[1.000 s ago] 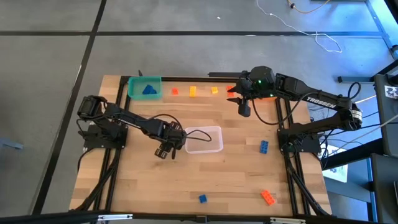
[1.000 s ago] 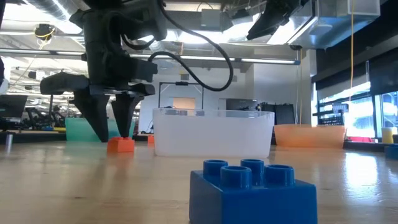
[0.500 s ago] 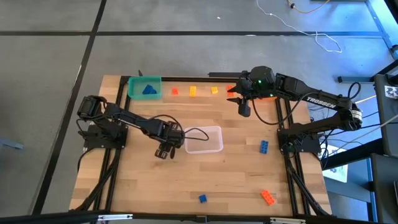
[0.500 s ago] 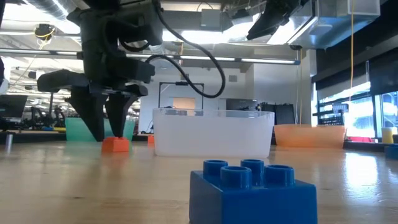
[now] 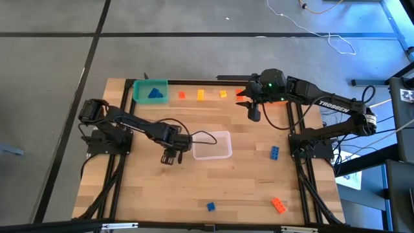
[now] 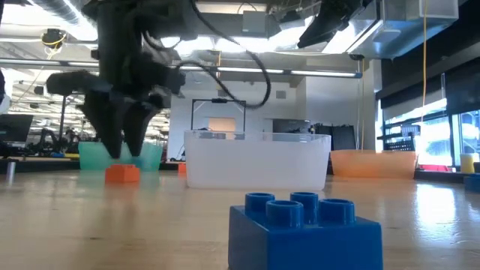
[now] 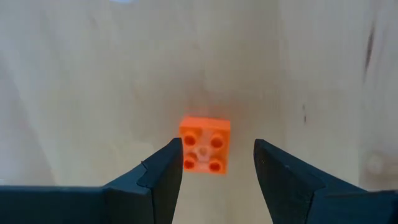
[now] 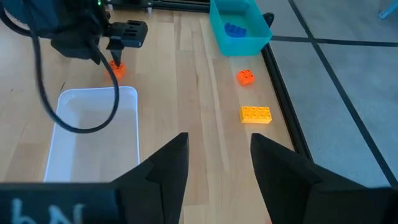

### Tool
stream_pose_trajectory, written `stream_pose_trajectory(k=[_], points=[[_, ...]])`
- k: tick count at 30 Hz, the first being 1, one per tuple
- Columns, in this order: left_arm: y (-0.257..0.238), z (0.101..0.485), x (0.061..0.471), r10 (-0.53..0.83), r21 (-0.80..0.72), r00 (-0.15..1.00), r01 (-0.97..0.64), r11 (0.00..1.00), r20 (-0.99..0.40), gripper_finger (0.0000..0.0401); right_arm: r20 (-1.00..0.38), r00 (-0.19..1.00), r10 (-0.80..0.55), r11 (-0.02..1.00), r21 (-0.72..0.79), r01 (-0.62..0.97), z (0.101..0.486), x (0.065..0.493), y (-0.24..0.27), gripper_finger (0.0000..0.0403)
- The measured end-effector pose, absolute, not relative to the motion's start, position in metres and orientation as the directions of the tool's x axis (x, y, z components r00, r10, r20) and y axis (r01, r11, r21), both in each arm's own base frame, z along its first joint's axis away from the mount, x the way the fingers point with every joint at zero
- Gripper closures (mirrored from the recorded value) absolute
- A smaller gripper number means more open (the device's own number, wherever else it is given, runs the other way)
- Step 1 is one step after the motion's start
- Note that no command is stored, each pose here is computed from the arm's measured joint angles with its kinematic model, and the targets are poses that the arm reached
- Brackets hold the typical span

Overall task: Sort & place blocks by color
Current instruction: Put the left center orange game piece into the transparent bin

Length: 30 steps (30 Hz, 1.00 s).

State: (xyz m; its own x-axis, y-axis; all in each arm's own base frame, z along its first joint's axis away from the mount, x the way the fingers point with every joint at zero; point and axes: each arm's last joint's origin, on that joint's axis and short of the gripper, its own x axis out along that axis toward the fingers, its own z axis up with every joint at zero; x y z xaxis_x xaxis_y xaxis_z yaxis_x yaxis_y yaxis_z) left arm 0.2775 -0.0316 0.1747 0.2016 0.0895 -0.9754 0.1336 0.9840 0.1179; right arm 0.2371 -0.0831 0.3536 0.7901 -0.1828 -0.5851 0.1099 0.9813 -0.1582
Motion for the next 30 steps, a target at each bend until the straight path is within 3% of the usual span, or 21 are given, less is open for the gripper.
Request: stream_pose_trajectory(k=[11, 21, 30], points=[[-0.03, 0.183, 0.275, 0.112, 0.154, 0.226, 0.178, 0.972, -0.968, 0.0214, -0.585, 0.79, -0.183, 0.981, -0.16, 0.108, 0.354, 0.237, -0.083, 0.023], [-0.016, 0.181, 0.276, 0.122, 0.154, 0.231, 0.126, 0.98, -0.965, 0.0214, -0.585, 0.79, -0.183, 0.981, -0.16, 0.108, 0.354, 0.237, -0.083, 0.023], [-0.013, 0.17, 0.272, 0.019, 0.051, 0.23, 0.13, 0.99, -0.973, 0.0214, -0.585, 0.79, -0.183, 0.981, -0.16, 0.108, 0.354, 0.237, -0.083, 0.023]])
